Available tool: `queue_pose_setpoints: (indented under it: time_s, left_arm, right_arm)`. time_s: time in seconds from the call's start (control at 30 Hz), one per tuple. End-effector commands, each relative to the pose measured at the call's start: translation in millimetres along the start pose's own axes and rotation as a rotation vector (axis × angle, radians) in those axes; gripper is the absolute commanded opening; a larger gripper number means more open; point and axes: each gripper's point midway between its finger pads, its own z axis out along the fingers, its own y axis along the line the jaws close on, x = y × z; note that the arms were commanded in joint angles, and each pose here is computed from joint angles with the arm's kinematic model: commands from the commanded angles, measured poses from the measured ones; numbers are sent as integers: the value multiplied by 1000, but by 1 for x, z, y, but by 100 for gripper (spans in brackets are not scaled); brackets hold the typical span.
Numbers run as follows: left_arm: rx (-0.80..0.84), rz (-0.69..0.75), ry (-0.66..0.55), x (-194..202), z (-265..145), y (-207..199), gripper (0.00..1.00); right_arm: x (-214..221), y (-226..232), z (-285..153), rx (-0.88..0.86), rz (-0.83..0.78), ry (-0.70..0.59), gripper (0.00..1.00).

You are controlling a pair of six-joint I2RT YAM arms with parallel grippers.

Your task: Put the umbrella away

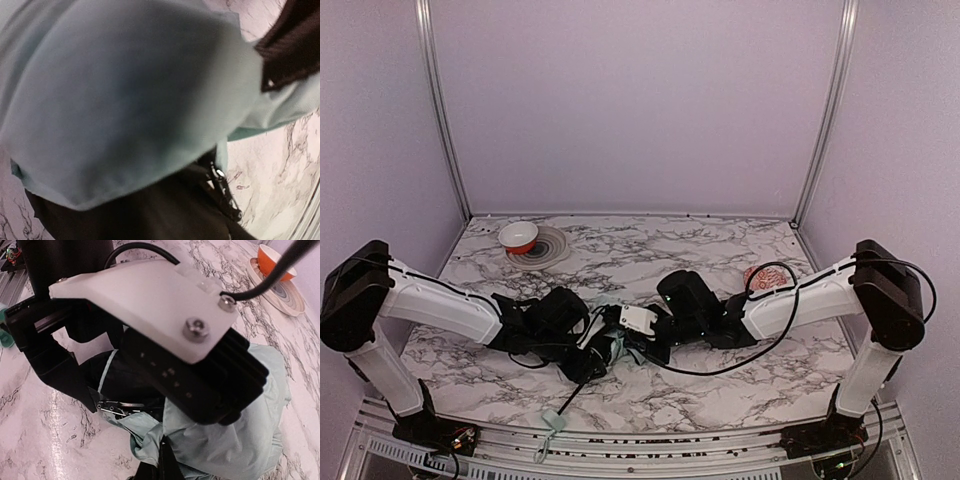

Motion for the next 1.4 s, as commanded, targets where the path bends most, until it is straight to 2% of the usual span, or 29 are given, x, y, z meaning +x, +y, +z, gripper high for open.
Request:
queue_pose_setpoints:
  time_s: [0.0, 0.07, 0.13, 0.17, 0.47, 0.63, 0.77, 0.87, 1.1, 1.2, 1.37]
  left_arm:
    - [-8, 14, 25, 11, 8, 2, 42]
    - [3, 20, 39, 14, 11, 1, 27]
    - [1, 21, 53, 18, 14, 2, 5]
    - [-17, 17, 61, 20, 15, 6, 0]
    - [-238, -165, 108, 28, 13, 85, 0]
    - [-249, -94, 135, 22, 16, 92, 0]
    - [-231, -38, 147, 24, 21, 85, 0]
    - [-217, 53, 167, 24, 27, 69, 0]
    - [-160, 366, 225, 29, 32, 21, 0]
    - [-89, 477, 216, 31, 25, 2, 0]
    - [83, 711, 227, 49, 15, -42, 0]
  right_arm:
    - [-23, -13, -12, 46, 18, -56, 0]
    - [-23, -14, -16, 56, 25, -51, 0]
    - [-24, -16, -21, 71, 36, -46, 0]
    - [-22, -17, -24, 79, 48, -38, 0]
    - [-6, -6, -60, 108, 102, -41, 0]
    - [-7, -2, -72, 118, 88, -53, 0]
    - [-15, -18, -82, 172, 92, -66, 0]
    - [-26, -37, -88, 200, 106, -66, 0]
    - [-51, -102, -92, 249, 195, -46, 0]
    - [-41, -137, -88, 256, 263, -5, 0]
    - [-44, -150, -68, 196, 252, 39, 0]
